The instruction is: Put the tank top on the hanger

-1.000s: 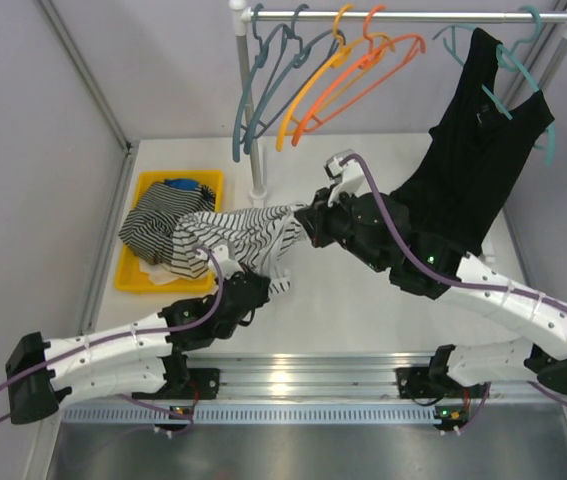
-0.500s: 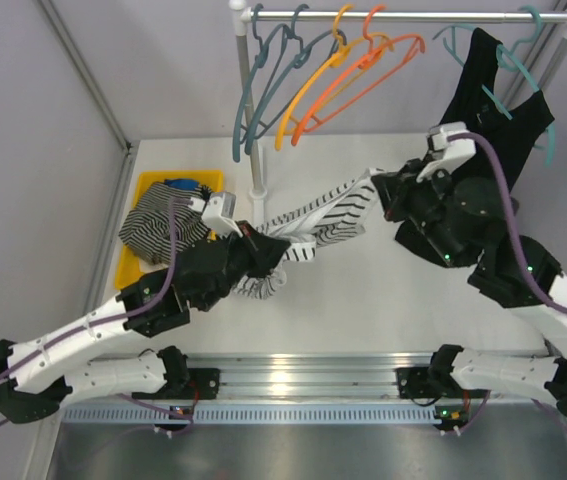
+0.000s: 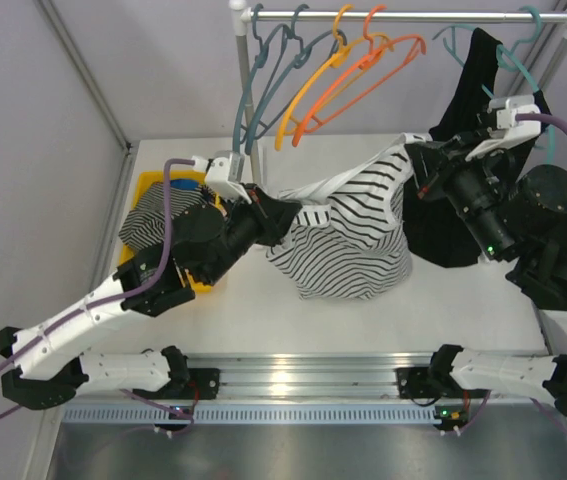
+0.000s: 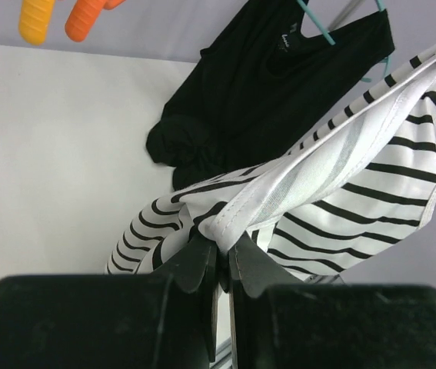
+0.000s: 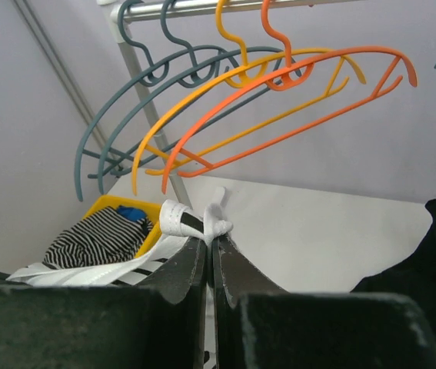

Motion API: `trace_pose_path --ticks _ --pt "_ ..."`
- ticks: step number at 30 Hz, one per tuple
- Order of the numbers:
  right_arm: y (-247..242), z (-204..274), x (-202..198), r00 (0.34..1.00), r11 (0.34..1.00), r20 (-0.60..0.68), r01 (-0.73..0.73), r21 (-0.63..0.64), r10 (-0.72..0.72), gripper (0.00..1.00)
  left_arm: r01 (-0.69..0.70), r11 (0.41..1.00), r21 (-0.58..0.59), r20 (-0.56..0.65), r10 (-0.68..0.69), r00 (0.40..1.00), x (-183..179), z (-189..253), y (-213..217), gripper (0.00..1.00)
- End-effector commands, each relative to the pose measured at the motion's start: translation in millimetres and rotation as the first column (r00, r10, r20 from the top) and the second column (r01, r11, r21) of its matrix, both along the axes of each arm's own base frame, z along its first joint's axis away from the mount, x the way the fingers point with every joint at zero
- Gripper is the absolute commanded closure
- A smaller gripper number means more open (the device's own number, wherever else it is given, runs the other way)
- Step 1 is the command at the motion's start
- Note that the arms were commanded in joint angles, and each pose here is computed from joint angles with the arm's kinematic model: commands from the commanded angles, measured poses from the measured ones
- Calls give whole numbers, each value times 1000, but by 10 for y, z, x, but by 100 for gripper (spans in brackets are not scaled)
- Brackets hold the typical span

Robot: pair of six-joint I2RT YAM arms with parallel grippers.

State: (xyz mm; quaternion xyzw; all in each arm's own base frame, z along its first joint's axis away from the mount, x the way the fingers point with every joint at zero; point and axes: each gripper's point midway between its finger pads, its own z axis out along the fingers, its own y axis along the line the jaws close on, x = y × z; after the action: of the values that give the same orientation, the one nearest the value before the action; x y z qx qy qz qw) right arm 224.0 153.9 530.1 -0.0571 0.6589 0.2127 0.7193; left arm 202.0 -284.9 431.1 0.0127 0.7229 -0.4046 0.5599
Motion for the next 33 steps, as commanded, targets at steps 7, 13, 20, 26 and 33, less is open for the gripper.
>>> trace_pose_path --ticks 7,13,20,26,33 --pt "288 -964 274 983 993 -177 -62 -99 44 100 18 1000 16 -170 -15 985 617 -1029 9 89" --pt "482 -2199 124 896 983 -422 -175 -48 138 100 82 996 21 -320 -70 945 557 -1813 -26 81" --pt "547 -3617 -221 722 970 -670 -243 -11 173 100 58 998 37 -510 -32 860 310 -2925 180 74" --pt "509 -3967 -328 670 970 -726 -243 -14 157 100 18 994 105 -545 43 837 354 -3194 387 55" --pt "471 -3852 -313 683 968 -717 -247 -45 141 88 16 974 226 -521 107 847 419 -3127 526 33"
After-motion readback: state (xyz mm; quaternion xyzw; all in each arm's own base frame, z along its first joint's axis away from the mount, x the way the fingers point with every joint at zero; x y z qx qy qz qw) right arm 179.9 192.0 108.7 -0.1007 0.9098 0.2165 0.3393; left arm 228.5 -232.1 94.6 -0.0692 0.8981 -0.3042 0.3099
